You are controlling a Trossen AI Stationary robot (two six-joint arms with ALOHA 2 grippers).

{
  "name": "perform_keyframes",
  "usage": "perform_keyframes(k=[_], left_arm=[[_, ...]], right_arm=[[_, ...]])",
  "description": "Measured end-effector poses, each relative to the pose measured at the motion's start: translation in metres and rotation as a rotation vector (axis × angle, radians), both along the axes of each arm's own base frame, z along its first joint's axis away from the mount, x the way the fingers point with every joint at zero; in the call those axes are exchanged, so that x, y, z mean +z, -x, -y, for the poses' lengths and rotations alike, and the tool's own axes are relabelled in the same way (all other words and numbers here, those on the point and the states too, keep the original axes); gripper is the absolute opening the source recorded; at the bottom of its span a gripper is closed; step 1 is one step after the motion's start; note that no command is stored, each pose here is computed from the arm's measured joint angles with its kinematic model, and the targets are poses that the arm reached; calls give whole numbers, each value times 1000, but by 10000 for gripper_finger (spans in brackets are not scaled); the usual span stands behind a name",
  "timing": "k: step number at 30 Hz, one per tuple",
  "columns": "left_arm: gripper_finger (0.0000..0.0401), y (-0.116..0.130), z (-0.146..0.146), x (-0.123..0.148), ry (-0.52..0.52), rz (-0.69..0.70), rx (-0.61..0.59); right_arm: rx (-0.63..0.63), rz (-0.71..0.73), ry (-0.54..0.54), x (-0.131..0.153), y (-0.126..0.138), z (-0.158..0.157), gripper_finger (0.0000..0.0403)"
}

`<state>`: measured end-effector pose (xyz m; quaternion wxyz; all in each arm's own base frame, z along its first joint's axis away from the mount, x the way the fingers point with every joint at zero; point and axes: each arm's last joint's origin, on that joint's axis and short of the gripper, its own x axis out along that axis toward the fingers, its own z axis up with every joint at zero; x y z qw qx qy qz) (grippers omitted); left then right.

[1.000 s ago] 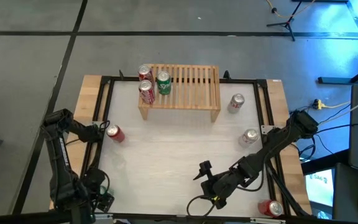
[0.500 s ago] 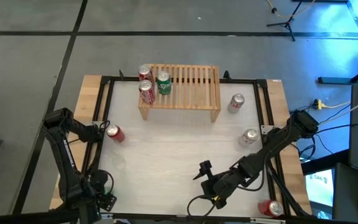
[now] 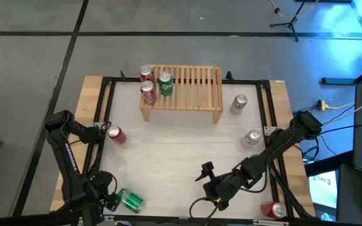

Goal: Place canned beverage on shelf
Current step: Put the green soda can on the shelf aligned with the other green soda can

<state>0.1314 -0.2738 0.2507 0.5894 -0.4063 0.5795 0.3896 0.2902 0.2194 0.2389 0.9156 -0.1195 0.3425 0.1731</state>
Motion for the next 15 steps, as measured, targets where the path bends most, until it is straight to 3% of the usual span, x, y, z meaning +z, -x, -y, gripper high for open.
perform_keyframes(k=[7,15], left_arm=[[354,-1,0,0,-15,35,-58],[354,-18,10,1,-30,297,-310]], right_arm=[[1,1,0,0,0,0,357],[1,-3,3,0,0,0,357]])
